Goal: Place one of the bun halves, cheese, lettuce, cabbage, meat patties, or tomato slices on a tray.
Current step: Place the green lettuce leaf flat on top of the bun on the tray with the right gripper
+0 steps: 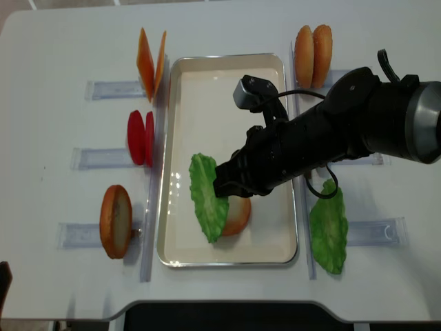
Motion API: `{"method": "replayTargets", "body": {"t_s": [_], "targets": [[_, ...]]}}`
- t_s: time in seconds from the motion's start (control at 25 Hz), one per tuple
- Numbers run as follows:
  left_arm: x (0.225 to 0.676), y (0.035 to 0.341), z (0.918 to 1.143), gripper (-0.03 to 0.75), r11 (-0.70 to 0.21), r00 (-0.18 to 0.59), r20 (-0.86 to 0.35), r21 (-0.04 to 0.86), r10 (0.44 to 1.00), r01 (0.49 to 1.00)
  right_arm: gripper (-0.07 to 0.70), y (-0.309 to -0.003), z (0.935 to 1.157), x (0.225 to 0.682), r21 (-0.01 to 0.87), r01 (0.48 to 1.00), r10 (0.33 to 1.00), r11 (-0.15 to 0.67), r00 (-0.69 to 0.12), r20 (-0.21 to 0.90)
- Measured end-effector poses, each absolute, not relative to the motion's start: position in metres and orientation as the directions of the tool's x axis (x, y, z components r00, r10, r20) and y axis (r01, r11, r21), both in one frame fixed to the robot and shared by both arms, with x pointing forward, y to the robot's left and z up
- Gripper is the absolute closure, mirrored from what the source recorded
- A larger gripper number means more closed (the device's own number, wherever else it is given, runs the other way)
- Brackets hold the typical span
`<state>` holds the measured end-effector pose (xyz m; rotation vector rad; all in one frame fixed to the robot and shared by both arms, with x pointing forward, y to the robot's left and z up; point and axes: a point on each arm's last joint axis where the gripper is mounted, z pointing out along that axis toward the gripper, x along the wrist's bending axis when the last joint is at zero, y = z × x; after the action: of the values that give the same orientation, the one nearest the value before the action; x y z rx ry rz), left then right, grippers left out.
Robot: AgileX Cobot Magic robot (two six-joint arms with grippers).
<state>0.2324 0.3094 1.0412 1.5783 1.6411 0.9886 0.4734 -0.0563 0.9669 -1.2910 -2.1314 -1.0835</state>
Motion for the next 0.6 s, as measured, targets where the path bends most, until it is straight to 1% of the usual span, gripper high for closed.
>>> {"method": "replayTargets", "body": {"t_s": [0.32, 0.6], "targets": [[0.2324, 0.3094, 1.0412, 0.181, -0.008, -0.067, 0.048, 0.861, 0.997, 0.509, 0.619, -0.0584, 0.9642, 0.4746, 0.423, 0.858, 0.568, 0.291, -0.511, 0.645], [0.2324, 0.3094, 1.0412, 0.181, -0.008, -0.067, 0.048, 0.861, 0.997, 0.509, 0.619, -0.0627, 0.9597, 0.4779, 0.453, 0.829, 0.610, 0.327, -0.551, 0.569]]}}
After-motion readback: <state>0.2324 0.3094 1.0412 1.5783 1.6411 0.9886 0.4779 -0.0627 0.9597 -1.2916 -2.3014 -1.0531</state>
